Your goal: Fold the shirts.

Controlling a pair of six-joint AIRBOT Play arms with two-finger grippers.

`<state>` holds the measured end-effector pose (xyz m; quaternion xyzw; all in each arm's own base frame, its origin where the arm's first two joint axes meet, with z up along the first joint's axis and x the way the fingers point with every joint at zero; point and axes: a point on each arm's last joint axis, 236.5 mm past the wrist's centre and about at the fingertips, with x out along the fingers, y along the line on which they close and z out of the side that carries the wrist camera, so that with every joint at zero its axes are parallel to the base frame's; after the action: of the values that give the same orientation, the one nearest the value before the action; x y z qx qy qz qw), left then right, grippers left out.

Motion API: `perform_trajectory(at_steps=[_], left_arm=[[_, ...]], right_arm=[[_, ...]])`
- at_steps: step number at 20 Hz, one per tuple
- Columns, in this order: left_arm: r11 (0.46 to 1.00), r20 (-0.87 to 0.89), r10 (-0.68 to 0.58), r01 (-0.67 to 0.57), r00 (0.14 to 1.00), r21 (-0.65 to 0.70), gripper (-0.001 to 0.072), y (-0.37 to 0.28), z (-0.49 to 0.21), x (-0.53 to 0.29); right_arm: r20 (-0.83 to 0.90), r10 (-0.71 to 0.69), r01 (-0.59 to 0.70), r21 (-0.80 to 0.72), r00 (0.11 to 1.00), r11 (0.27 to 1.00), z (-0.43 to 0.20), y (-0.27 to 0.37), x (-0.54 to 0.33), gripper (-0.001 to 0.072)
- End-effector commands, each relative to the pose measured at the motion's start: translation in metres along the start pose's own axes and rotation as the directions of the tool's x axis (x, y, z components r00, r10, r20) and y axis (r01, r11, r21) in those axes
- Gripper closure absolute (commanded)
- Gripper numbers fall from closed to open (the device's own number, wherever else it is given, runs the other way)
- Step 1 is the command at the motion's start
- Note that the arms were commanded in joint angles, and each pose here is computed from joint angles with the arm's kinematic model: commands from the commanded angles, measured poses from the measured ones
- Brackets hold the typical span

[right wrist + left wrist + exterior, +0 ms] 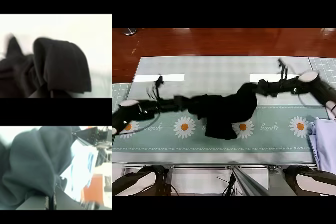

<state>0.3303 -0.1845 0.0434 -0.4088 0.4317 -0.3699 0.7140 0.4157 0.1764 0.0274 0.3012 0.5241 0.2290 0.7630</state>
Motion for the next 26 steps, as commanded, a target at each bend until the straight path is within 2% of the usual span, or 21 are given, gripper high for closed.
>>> perform_trajectory(at_steps=[1,4,6,7,9,11,13,15,16,18,19,23,24,26], left_arm=[[0.979,0.17,-0.085,0.051,0.982,0.197,0.0684,-0.101,0.093,-0.053],[0.868,0.291,-0.171,0.003,0.941,0.497,0.0684,-0.237,0.144,-0.114],[0.752,0.372,-0.148,-0.14,0.916,0.644,0.0684,-0.308,0.151,-0.153],[0.685,0.439,-0.109,-0.253,0.892,0.683,0.0684,-0.334,0.151,-0.174],[0.575,0.6,-0.023,-0.48,0.8,0.662,0.0684,-0.368,0.148,-0.219],[0.48,0.739,0.028,-0.658,0.673,0.581,0.0684,-0.39,0.134,-0.262],[0.405,0.817,0.075,-0.767,0.571,0.499,0.0684,-0.394,0.109,-0.292],[0.353,0.846,0.138,-0.824,0.515,0.444,0.0683,-0.384,0.086,-0.308],[0.348,0.847,0.171,-0.836,0.503,0.426,0.0683,-0.375,0.076,-0.31],[0.377,0.819,0.234,-0.825,0.525,0.421,0.0683,-0.35,0.065,-0.301],[0.426,0.787,0.256,-0.796,0.561,0.43,0.0682,-0.335,0.063,-0.289],[0.714,0.515,0.287,-0.538,0.808,0.447,0.0683,-0.249,0.052,-0.202],[0.761,0.439,0.295,-0.486,0.849,0.43,0.0683,-0.218,0.049,-0.181],[0.818,0.341,0.335,-0.45,0.879,0.357,0.0683,-0.151,0.043,-0.147]], right_arm=[[0.274,-0.057,0.13,-0.257,0.96,0.958,0.102,0.087,-0.108,0.0691],[0.546,0.064,0.226,-0.447,0.835,0.865,0.135,0.202,-0.245,0.0691],[0.652,0.167,0.28,-0.524,0.74,0.805,0.112,0.258,-0.323,0.069],[0.686,0.191,0.319,-0.543,0.702,0.777,0.094,0.272,-0.352,0.069],[0.729,0.176,0.401,-0.543,0.662,0.738,0.048,0.28,-0.397,0.069],[0.763,0.135,0.474,-0.519,0.632,0.711,0.005,0.275,-0.431,0.069],[0.78,0.124,0.494,-0.502,0.613,0.71,-0.031,0.268,-0.448,0.069],[0.8,0.076,0.51,-0.449,0.595,0.734,-0.059,0.247,-0.454,0.069],[0.807,0.024,0.522,-0.403,0.59,0.752,-0.07,0.228,-0.453,0.069],[0.8,-0.079,0.53,-0.317,0.595,0.787,-0.087,0.187,-0.441,0.069],[0.78,-0.129,0.528,-0.281,0.612,0.802,-0.094,0.167,-0.428,0.069],[0.567,-0.33,0.498,-0.168,0.755,0.85,-0.124,0.068,-0.33,0.069],[0.501,-0.381,0.509,-0.143,0.777,0.849,-0.13,0.042,-0.304,0.069],[0.387,-0.466,0.54,-0.103,0.795,0.835,-0.135,-0.012,-0.253,0.069]])
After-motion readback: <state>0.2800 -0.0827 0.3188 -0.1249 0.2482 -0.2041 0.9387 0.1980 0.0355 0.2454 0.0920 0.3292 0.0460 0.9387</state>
